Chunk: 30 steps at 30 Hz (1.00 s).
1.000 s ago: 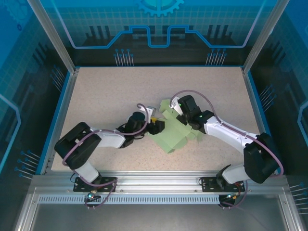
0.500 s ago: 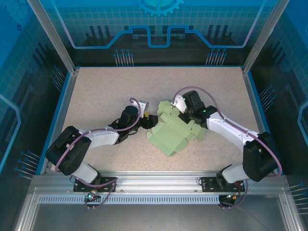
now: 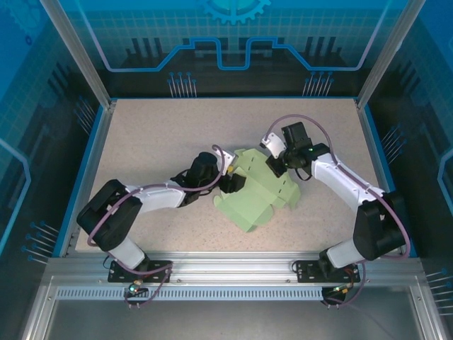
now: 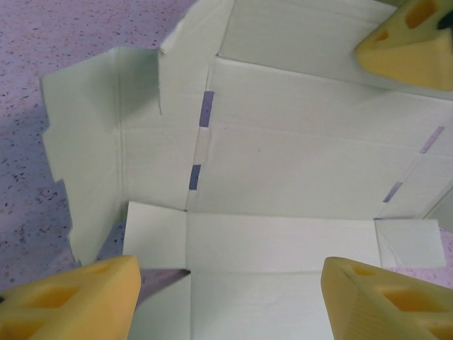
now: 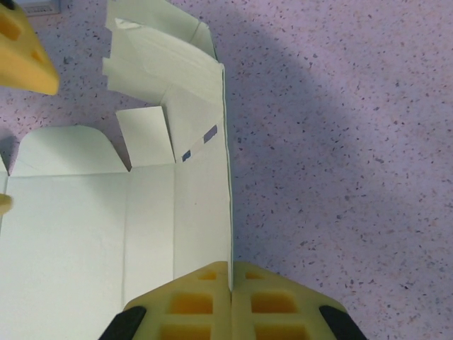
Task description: Fold the paper box
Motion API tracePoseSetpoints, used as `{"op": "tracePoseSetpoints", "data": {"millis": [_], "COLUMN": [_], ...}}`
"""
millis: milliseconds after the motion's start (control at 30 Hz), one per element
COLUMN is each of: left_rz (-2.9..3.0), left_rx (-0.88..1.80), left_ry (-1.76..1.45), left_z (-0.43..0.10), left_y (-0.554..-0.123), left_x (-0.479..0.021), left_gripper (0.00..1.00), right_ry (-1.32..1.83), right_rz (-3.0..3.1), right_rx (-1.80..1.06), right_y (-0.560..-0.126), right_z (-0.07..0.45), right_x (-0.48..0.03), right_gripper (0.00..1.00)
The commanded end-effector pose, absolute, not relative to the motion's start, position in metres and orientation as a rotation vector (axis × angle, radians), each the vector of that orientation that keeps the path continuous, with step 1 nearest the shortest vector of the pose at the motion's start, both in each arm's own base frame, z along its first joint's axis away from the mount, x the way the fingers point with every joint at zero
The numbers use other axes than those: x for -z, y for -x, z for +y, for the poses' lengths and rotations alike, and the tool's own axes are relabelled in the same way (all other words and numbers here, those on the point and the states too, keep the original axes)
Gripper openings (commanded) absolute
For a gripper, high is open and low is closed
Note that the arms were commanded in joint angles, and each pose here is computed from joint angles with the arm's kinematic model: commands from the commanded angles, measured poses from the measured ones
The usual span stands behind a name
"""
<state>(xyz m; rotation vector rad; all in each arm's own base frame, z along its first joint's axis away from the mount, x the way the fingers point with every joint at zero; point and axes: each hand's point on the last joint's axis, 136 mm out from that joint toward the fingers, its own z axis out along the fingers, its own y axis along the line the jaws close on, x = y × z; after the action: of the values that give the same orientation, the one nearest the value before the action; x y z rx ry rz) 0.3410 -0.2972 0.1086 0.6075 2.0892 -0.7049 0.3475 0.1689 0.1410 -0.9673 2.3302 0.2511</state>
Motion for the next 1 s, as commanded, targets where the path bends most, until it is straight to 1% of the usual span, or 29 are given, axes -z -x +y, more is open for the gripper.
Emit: {"op": "tracePoseSetpoints", "data": {"millis": [0,233,500,633,767,967], "left_rz": [2.114,2.126,2.142,2.163,2.168,2.125], "left_rx": [0.674,0.588,0.450,0.434,0.525,0.745], "left_ry": [-0.657,-0.659,-0.656,-0.663,-0.689,-0.723], "left_z": [-0.303,-0.303,-0.296,-0.298,-0.309,-0.327], "left_y": [-0.349,-0.365,-0.385,-0.389,-0.381,-0.356], "left_x": [-0.098,-0.085,-0.073,-0.065,-0.065,-0.079], "left_gripper": [0.70,0.72,0.76,0.76,0.73,0.63], "right_ry": [0.944,0.908,0.893,0.892,0.881,0.851], "right_rz": [2.352,2.351,2.370,2.372,2.374,2.369], "right_rx": [-0.312,-0.448,-0.514,-0.520,-0.513,-0.512], "right_y": [-0.350,-0.347,-0.341,-0.341,-0.343,-0.346], "right_z": [0.170,0.173,0.174,0.174,0.173,0.171], "right_x": [-0.146,-0.159,-0.161,-0.160,-0.160,-0.161], "right_gripper": [0.03,0.03,0.02,0.02,0.02,0.02]}}
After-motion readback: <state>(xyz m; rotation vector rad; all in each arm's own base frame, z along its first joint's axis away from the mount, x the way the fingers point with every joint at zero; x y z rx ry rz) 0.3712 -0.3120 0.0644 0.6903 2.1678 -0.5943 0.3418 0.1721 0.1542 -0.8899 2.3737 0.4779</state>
